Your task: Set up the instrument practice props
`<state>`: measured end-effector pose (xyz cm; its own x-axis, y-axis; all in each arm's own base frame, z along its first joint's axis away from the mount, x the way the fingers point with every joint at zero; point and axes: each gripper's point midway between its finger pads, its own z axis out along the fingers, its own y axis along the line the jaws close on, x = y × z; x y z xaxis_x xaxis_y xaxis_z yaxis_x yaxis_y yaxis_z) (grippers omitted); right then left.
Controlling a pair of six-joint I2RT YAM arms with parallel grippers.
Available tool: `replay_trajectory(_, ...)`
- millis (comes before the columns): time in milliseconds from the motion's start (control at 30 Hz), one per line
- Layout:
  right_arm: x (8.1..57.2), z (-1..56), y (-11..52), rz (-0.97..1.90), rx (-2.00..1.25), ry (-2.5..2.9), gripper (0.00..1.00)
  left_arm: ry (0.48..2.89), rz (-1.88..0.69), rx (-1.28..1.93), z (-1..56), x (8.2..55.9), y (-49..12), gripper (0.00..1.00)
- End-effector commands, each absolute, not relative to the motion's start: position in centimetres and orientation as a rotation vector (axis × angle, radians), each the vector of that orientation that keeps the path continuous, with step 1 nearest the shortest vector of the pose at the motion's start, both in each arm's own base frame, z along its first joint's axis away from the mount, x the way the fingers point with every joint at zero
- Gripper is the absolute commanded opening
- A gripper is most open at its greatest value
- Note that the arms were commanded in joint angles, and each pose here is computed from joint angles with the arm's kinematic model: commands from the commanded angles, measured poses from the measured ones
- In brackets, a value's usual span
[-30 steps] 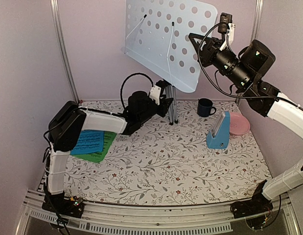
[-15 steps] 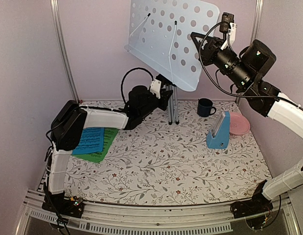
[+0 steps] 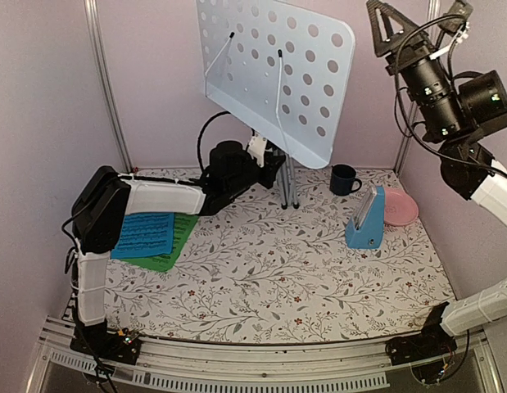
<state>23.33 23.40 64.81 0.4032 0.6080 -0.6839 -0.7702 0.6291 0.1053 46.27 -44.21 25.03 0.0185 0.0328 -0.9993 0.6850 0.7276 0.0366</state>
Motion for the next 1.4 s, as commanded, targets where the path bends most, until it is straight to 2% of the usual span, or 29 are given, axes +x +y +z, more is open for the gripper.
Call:
replay_trajectory(0,19.8,68.3,20.2,0.888,-0.207,0.578,0.74,1.408,-0.606,0.613,30.2,45.1,-43.2,0.0)
replay_trajectory(100,19.4,67.9,20.0,0.866,-0.229,0.581,0.82,1.42,-0.617,0.625,30.6,45.1,-43.2,0.0)
replay_trajectory(267,19.2,66.7,18.9,0.815,-0.226,0.622,0.87,1.425,-0.62,0.631,31.9,44.9,-43.1,0.0)
replay_trajectory(400,20.6,63.4,17.9,0.736,-0.218,0.749,0.91,1.445,-0.641,0.645,32.2,44.5,-43.0,0.0)
replay_trajectory(567,23.2,57.6,17.2,0.647,-0.222,0.947,0.93,1.43,-0.666,0.67,35.3,43.2,-41.8,0.0)
replay_trajectory(767,25.8,49.1,17.7,0.59,-0.259,1.158,0.93,1.423,-0.692,0.689,36.9,41.8,-40.4,0.0)
replay_trajectory(1000,28.6,36.8,22.3,0.65,-0.422,1.387,0.91,1.434,-0.693,0.704,36.8,40.5,-39.0,0.0)
replay_trajectory(1367,31.8,29.9,30.4,0.809,-0.71,1.484,0.81,1.426,-0.693,0.732,36.7,39.2,-38.4,0.0)
